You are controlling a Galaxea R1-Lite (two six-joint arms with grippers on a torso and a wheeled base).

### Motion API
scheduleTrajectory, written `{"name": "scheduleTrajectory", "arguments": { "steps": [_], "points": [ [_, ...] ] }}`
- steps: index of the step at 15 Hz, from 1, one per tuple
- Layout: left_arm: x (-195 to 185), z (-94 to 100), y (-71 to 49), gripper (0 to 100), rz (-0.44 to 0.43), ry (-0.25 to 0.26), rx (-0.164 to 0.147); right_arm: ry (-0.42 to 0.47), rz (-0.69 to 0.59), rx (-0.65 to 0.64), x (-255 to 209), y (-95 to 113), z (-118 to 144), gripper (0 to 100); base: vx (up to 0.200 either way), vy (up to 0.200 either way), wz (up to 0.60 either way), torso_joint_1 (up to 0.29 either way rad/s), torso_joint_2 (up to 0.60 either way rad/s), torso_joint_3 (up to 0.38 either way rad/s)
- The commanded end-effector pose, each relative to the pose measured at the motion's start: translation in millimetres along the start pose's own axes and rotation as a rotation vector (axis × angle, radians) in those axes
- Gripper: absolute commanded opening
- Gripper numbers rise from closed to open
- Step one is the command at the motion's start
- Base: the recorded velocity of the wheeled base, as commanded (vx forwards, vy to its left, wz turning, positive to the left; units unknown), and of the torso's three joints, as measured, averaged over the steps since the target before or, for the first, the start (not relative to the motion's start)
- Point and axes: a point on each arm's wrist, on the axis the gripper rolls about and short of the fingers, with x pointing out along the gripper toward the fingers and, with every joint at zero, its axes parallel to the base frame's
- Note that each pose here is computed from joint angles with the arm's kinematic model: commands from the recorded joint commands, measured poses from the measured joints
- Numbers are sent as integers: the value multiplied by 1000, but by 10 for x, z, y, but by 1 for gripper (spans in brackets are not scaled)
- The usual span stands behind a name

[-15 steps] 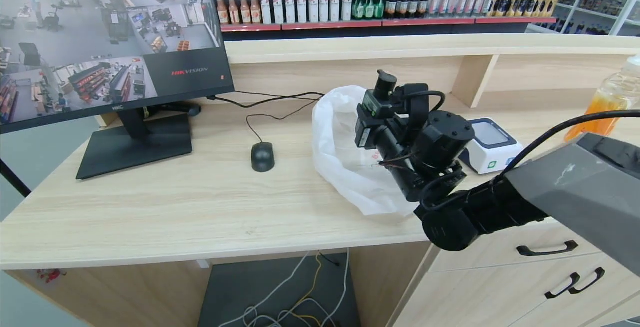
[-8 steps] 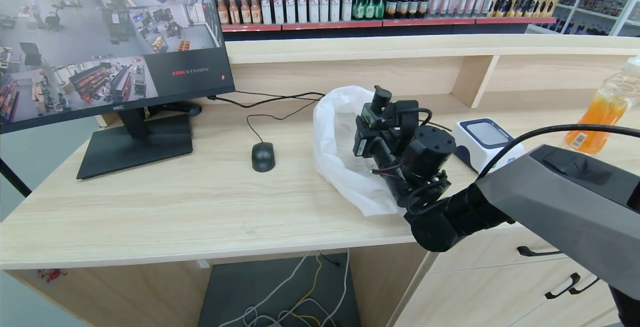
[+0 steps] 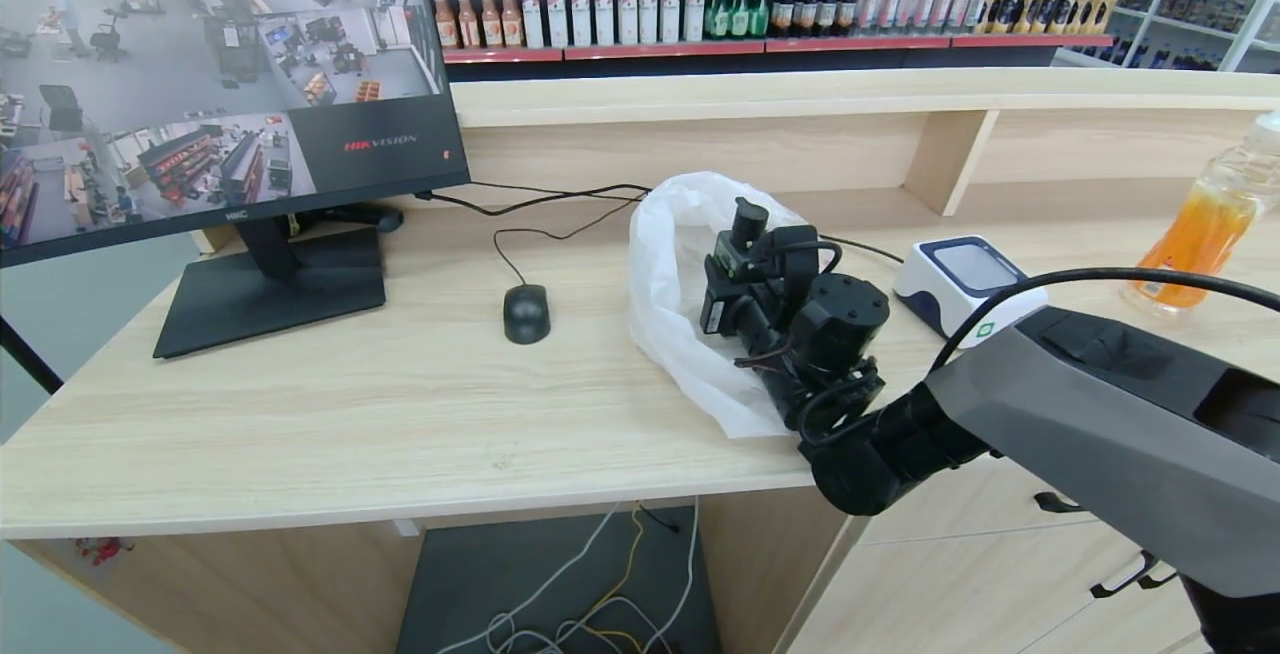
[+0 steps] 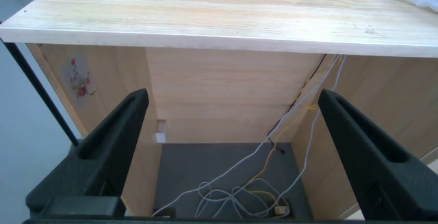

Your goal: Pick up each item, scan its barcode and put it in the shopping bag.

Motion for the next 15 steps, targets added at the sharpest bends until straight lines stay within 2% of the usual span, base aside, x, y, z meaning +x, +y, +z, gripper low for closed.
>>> {"name": "scheduleTrajectory", "arguments": {
  "steps": [1,15],
  "points": [
    [0,0,0,100,1,-1,0,15,0,-5,-3,6,-68,0,0,0,0,0,0,0],
    [-1,4,0,100,1,-2,0,6,7,-1,-15,32,-176,0,0,0,0,0,0,0]
  ]
}}
